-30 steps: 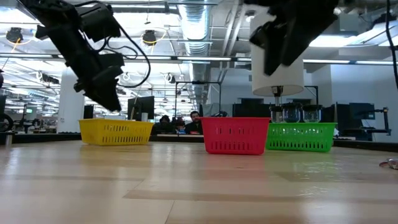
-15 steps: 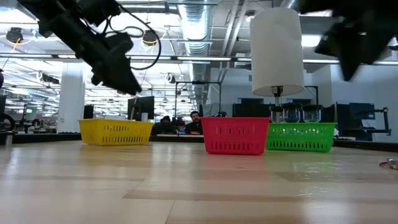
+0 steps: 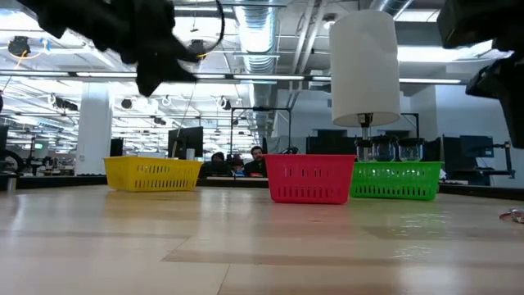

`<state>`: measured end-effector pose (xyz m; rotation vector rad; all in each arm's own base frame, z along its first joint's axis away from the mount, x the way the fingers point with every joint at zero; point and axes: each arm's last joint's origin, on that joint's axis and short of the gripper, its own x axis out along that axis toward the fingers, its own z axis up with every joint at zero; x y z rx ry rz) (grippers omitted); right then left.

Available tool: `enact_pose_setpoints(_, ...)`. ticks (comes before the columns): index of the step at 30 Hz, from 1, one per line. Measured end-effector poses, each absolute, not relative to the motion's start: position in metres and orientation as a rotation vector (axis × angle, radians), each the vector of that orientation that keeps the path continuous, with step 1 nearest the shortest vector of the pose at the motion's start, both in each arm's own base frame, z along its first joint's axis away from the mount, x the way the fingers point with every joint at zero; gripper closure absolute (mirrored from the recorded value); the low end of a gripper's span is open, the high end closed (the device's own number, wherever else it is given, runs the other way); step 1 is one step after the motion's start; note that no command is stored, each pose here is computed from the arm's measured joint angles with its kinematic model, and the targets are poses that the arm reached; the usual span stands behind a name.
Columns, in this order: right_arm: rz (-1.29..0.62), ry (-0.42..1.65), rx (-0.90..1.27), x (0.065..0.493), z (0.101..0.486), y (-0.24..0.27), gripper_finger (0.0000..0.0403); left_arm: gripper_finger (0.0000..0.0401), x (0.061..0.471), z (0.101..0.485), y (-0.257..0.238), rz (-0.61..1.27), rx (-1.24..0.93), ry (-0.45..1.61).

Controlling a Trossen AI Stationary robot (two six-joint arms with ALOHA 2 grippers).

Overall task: Pick & Place Office items
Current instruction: Put the black digital clock into the red bin

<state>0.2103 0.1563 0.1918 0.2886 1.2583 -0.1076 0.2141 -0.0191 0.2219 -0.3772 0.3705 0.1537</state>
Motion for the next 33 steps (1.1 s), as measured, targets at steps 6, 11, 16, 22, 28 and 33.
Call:
enact_pose_setpoints(6,-0.093,1.174,0.314,0.215,0.180,0.154,0.0210,0.0243,0.214,0.243,-0.056,-0.071,-0.405,0.181)
enact_pose_setpoints(11,-0.111,1.127,0.315,0.220,0.178,0.148,0.0210,0.0243,0.210,0.262,-0.081,-0.170,-0.322,0.089)
enact_pose_setpoints(16,-0.079,1.081,0.257,0.229,0.180,0.141,0.0210,0.0243,0.216,0.291,-0.099,-0.178,-0.157,0.013)
enact_pose_setpoints(22,0.001,1.123,0.261,0.238,0.180,0.128,0.0210,0.0243,0.242,0.306,-0.113,-0.124,-0.060,0.226)
enact_pose_setpoints(28,0.068,1.154,0.234,0.245,0.180,0.113,0.0210,0.0243,0.263,0.305,-0.121,0.042,-0.134,0.675)
enact_pose_setpoints(33,0.043,1.165,0.255,0.248,0.179,0.104,0.0210,0.0243,0.271,0.279,-0.134,0.077,-0.363,1.024)
